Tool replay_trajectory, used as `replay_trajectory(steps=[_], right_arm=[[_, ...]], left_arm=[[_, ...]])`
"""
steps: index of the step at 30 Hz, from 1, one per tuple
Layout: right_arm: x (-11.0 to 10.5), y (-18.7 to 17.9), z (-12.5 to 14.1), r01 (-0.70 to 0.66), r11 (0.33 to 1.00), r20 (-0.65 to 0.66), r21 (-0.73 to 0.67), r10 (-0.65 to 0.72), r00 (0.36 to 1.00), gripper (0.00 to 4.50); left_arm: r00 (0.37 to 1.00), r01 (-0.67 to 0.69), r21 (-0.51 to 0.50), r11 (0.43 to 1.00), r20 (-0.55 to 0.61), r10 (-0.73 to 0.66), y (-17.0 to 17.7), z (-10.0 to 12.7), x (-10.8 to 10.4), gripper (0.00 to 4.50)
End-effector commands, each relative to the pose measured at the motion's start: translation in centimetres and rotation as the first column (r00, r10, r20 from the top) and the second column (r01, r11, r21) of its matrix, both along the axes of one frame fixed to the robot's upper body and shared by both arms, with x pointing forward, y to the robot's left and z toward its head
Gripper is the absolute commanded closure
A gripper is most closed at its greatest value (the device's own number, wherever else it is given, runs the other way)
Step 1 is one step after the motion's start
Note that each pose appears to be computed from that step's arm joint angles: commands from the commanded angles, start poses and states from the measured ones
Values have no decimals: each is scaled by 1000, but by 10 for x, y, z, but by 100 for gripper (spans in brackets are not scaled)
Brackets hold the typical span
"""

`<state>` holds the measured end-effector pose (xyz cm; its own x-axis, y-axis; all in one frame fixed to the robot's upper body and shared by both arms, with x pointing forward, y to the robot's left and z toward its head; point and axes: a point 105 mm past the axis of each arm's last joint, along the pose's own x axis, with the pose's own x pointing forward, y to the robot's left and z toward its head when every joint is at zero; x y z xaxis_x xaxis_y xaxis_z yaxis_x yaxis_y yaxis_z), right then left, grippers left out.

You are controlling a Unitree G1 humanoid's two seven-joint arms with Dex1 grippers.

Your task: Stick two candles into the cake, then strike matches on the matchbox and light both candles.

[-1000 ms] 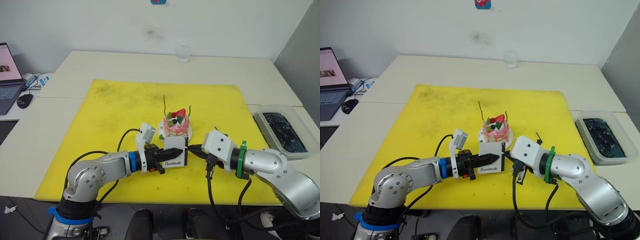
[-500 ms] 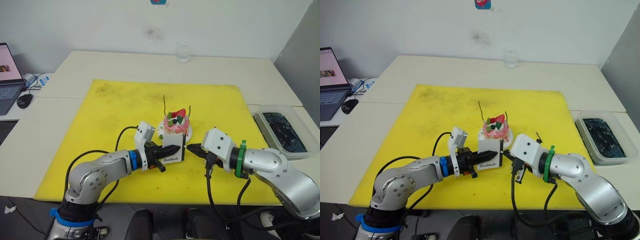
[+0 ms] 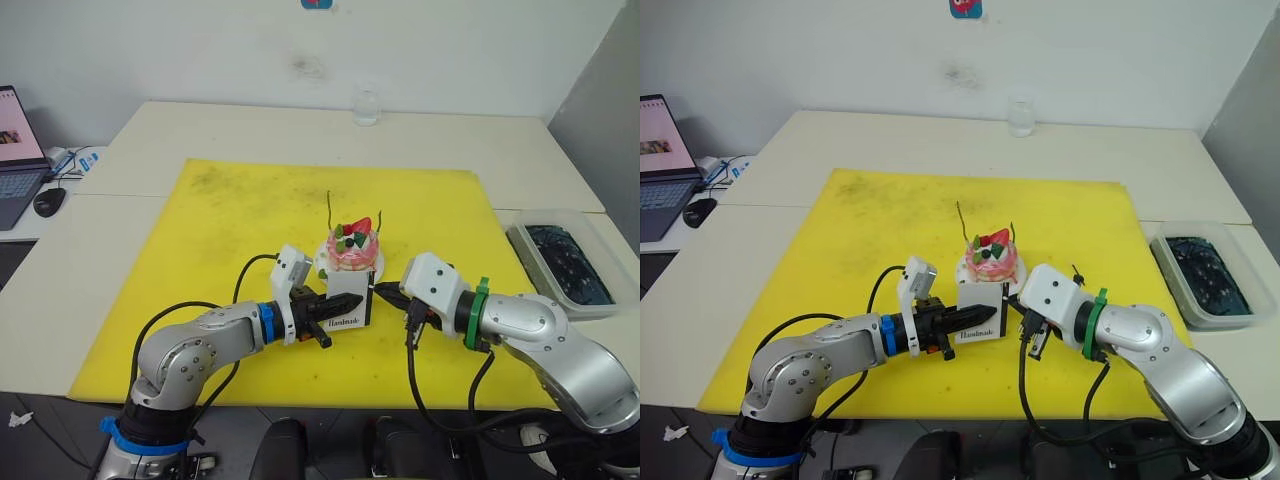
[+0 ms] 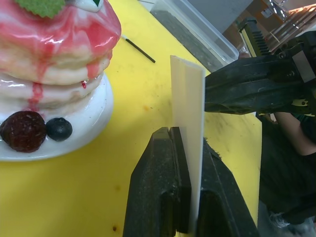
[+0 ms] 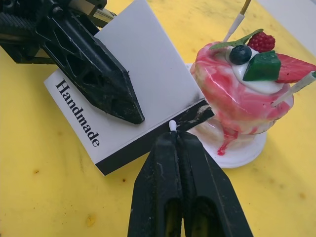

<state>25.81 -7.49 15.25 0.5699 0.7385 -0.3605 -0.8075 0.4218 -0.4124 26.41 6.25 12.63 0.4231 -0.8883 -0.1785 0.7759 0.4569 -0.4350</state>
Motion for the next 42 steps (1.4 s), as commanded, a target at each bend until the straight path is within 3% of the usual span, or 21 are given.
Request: replay_trajectory(steps=[1, 13, 20, 25, 31, 35, 42], right_arm=[[-1, 1, 4, -7, 1000, 31, -3, 7, 1000, 443], [7, -3, 0, 52, 999, 21, -11, -51, 998, 443], [32, -32, 26, 233, 971, 119, 46, -237, 964, 443], [23, -40, 40, 234, 969, 121, 83, -242, 963, 443], [16, -35, 40, 217, 971, 77, 104, -226, 971, 443], [7, -37, 34, 213, 970, -39, 119, -210, 977, 443], [-22, -58, 21, 142, 990, -237, -18, -143, 961, 443]], left_arm=[[998, 37, -22, 999, 61, -36, -6, 12, -6, 450], [973, 126, 52, 991, 190, -133, -14, 13, -15, 450], [964, 129, 108, 986, 218, -150, -2, 6, -23, 450], [976, 59, 128, 990, 201, -84, 19, 2, -21, 450], [980, 42, 118, 992, 190, -64, 20, 1, -20, 450], [981, 54, 108, 993, 180, -73, 18, 0, -22, 450], [979, 118, 81, 990, 157, -130, 14, 3, -27, 450]])
